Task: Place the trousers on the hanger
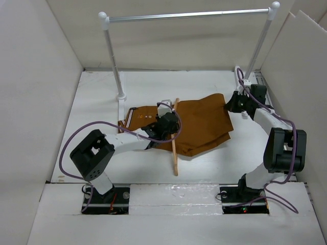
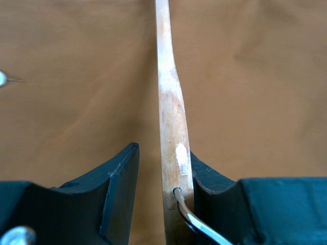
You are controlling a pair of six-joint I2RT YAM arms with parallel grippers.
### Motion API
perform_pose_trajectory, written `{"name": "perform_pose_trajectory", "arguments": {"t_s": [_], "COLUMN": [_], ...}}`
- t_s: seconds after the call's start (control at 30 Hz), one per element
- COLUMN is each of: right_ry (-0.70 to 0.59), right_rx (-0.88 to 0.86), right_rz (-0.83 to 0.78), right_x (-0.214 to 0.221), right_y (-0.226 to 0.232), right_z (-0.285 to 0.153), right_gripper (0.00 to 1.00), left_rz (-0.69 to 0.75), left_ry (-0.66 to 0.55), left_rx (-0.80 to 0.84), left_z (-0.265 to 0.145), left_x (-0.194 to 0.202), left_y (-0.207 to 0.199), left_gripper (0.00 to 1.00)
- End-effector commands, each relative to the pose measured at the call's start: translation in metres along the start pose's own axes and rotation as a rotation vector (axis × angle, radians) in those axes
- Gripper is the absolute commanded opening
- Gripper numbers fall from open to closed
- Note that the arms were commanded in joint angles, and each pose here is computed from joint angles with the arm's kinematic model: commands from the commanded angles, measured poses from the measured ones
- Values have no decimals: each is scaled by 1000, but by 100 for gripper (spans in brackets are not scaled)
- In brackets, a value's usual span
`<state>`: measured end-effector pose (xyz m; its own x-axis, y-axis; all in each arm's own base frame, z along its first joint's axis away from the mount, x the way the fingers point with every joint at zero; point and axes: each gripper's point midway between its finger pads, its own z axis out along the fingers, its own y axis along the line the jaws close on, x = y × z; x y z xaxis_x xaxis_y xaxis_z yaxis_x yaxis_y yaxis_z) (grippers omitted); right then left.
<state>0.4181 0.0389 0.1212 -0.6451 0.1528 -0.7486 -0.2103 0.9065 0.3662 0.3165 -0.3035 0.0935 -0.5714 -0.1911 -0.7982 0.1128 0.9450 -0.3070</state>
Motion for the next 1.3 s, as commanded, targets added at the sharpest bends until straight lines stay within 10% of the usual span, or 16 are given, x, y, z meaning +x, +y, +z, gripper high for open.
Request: {"name": "perform_pose_trajectory", "arguments": {"t_s": [0.0, 0.2, 0.43, 1.0, 1.27], "right_ry": [-63, 0, -5, -189, -202], "right_rx": [65, 115, 62, -662, -714], "right_rz": [-51, -34, -153, -142, -149], "right_x": [-23, 9, -7, -12, -36], "right_y": [-16, -22, 21, 314, 349], "right_z": [-10, -12, -48, -180, -153], "right_gripper": [0, 1, 60, 76, 80], "left_rz": [71, -21, -79, -208, -190], "left_ry": [9, -25, -146, -388, -397], "left_rx": [-93, -86, -84, 91, 200], "left_z": [-8, 0, -16, -126, -157], "left_x": [-6, -22, -74, -233, -271], "left_y": [28, 10, -21, -75, -104], "left_gripper": [0, 0, 0, 0, 0]}}
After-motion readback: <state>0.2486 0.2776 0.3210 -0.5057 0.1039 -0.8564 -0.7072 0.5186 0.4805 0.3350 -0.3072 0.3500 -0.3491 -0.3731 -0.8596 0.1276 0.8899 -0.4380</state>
